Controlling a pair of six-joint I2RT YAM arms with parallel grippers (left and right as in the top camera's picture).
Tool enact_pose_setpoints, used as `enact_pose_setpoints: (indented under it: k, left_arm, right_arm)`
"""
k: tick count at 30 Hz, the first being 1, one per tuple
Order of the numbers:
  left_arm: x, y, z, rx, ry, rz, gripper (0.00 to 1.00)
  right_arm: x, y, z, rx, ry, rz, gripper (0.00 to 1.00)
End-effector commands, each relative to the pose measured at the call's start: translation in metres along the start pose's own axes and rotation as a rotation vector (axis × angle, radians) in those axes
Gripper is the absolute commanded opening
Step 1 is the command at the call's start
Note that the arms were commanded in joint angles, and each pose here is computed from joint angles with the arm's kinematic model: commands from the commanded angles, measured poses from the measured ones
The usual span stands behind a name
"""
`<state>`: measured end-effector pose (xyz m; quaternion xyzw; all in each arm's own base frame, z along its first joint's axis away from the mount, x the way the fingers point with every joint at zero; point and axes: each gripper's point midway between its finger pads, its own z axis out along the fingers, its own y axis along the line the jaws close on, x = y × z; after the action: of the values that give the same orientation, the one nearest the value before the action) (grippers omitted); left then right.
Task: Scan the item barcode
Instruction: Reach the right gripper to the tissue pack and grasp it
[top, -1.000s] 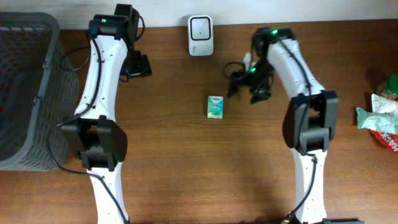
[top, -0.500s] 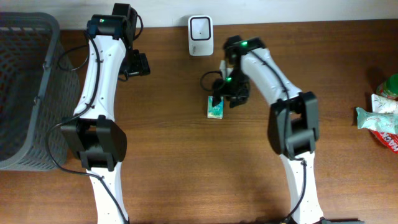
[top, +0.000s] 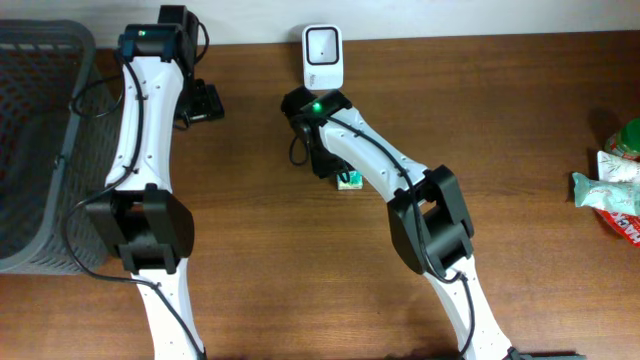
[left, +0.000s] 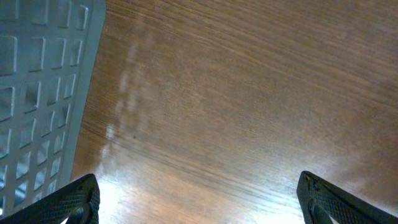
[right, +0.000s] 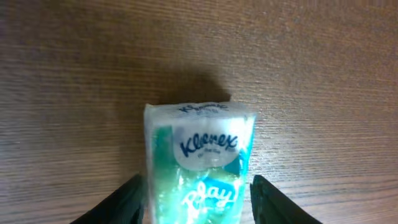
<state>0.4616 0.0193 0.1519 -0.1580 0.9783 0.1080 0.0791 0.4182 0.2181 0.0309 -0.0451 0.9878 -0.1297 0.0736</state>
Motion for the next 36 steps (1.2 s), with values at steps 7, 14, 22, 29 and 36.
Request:
enact_pose_setpoints:
  k: [7, 14, 22, 29, 36]
  left_arm:
    - [0.001, 0.003, -0.004, -0.014, -0.009, 0.006, 0.99]
    - [0.001, 0.003, -0.004, -0.012, -0.008, 0.006, 0.99]
    - [0.001, 0.003, -0.004, -0.012, -0.008, 0.006, 0.99]
    - [0.001, 0.003, -0.004, -0.012, -0.008, 0.006, 0.99]
    - [0.001, 0.003, -0.004, -0.012, -0.008, 0.007, 0.99]
  right_arm:
    - [0.007, 0.014, 0.005, 0.042, -0.023, -0.028, 0.44]
    - [0.015, 0.002, 0.034, 0.064, 0.012, -0.013, 0.41]
    - [-0.016, 0.009, -0.046, -0.273, 0.038, -0.025, 0.04]
    - [-0.021, 0.024, -0.073, -1.13, 0.223, -0.026, 0.05]
    - [0.006, -0.011, 0.02, -1.027, 0.326, 0.136, 0.36]
